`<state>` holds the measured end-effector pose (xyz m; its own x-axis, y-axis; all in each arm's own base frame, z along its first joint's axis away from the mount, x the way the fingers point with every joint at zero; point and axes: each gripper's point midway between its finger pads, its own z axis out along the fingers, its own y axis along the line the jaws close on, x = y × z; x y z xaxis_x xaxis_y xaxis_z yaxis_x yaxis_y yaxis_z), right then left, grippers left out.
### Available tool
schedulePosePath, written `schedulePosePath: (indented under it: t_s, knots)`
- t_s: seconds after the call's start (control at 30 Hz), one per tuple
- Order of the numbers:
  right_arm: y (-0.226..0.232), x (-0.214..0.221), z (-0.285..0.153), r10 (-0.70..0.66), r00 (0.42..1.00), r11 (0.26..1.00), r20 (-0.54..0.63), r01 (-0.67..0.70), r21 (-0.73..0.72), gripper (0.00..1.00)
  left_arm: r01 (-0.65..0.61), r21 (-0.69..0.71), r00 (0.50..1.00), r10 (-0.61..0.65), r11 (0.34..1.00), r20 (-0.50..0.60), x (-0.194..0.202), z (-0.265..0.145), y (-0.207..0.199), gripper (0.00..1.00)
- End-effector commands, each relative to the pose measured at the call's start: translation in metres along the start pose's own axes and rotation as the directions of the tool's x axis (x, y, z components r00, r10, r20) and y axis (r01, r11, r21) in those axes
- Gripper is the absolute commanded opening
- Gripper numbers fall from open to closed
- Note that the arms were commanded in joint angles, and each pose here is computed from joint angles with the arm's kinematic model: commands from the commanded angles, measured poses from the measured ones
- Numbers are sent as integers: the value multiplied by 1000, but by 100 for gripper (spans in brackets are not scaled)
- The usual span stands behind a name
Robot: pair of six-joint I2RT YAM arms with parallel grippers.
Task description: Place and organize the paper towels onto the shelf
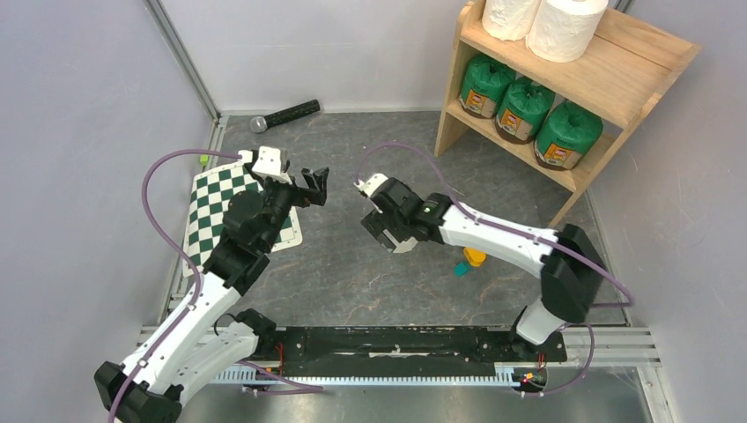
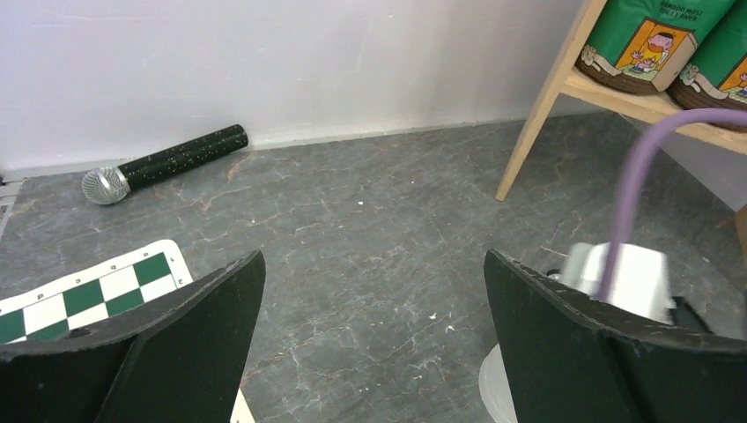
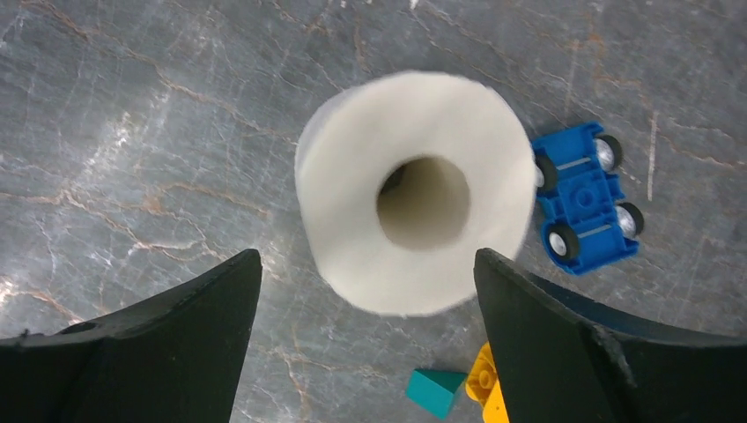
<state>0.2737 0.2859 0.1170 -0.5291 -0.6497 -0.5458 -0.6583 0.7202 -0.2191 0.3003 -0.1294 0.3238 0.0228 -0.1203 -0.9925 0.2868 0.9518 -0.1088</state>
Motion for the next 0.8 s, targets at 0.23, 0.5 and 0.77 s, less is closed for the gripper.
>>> schedulePosePath:
  t_s: [0.23,0.5,0.77]
  knots:
    - [-16,4,-37,166,891,985,422,-173,-24,98,37,44,997,-34,998,-65,20,11,-14,100]
    - [-17,22,-31,218,780,974,586,-212,-80,98,45,85,991,-34,995,-128,45,19,-27,100]
    - [-10,28,-21,198,776,980,599,-159,-117,98,53,171,972,-12,984,-234,79,26,-53,99]
